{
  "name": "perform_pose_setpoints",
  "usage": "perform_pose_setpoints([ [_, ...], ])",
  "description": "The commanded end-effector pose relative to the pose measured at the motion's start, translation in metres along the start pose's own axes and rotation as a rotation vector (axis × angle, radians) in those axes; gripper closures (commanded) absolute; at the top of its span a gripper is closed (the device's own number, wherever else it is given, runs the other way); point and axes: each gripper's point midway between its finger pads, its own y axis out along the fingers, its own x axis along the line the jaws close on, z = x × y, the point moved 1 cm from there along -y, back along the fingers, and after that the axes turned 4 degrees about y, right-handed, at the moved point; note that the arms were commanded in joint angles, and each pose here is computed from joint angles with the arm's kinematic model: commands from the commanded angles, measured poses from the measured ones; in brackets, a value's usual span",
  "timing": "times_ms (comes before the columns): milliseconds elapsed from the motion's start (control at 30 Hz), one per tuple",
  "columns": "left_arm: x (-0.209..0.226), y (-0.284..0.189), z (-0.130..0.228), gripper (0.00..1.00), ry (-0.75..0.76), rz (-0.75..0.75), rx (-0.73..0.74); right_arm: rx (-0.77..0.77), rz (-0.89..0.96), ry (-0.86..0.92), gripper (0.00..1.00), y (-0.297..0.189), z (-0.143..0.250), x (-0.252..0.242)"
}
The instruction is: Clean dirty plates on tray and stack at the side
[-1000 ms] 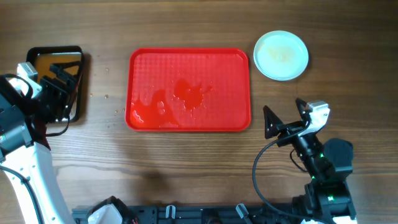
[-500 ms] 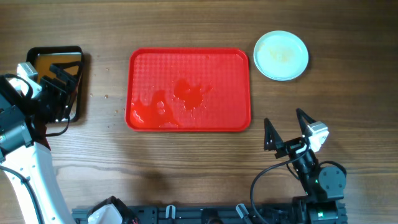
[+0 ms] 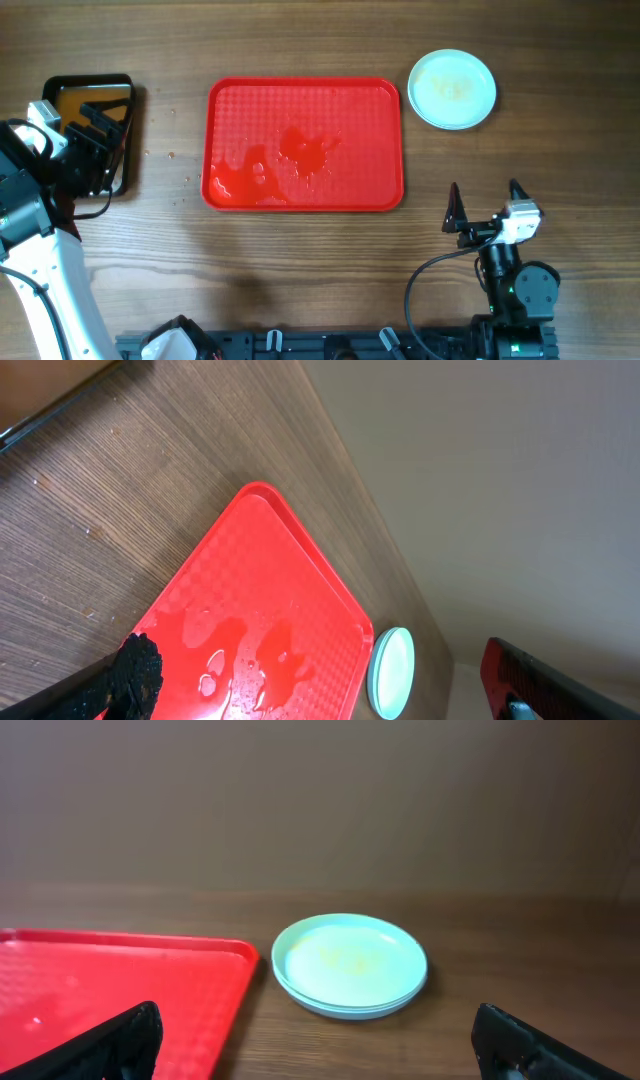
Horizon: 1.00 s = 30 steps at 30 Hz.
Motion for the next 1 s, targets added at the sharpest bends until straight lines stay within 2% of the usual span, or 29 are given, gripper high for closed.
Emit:
perform_pose_setpoints([
  [0, -0.002, -0.001, 0.001, 0.00, 0.005, 0.015, 0.003, -0.013, 0.015, -0.053, 0.00, -0.001, -0.002, -0.003],
  [533, -0.002, -0.001, 0.001, 0.00, 0.005, 0.015, 0.003, -0.013, 0.015, -0.053, 0.00, -0.001, -0.002, -0.003],
  [633, 0.013, -0.001, 0.010, 0.00, -0.023, -0.053, 0.033, -0.013, 0.015, -0.053, 0.00, -0.001, -0.002, -0.003],
  [800, 0.004, 0.000, 0.067, 0.00, 0.481, -0.156, 0.134, -0.013, 0.015, -0.053, 0.00, -0.001, -0.002, -0.003],
  [867, 0.002, -0.001, 0.089, 0.00, 0.589, -0.148, 0.107, -0.013, 0.015, -0.053, 0.00, -0.001, -0.002, -0.003],
  [967, 0.008, 0.002, 0.115, 0.00, 0.668, -0.070, 0.057, -0.013, 0.015, -0.053, 0.00, -0.001, -0.002, -0.003],
])
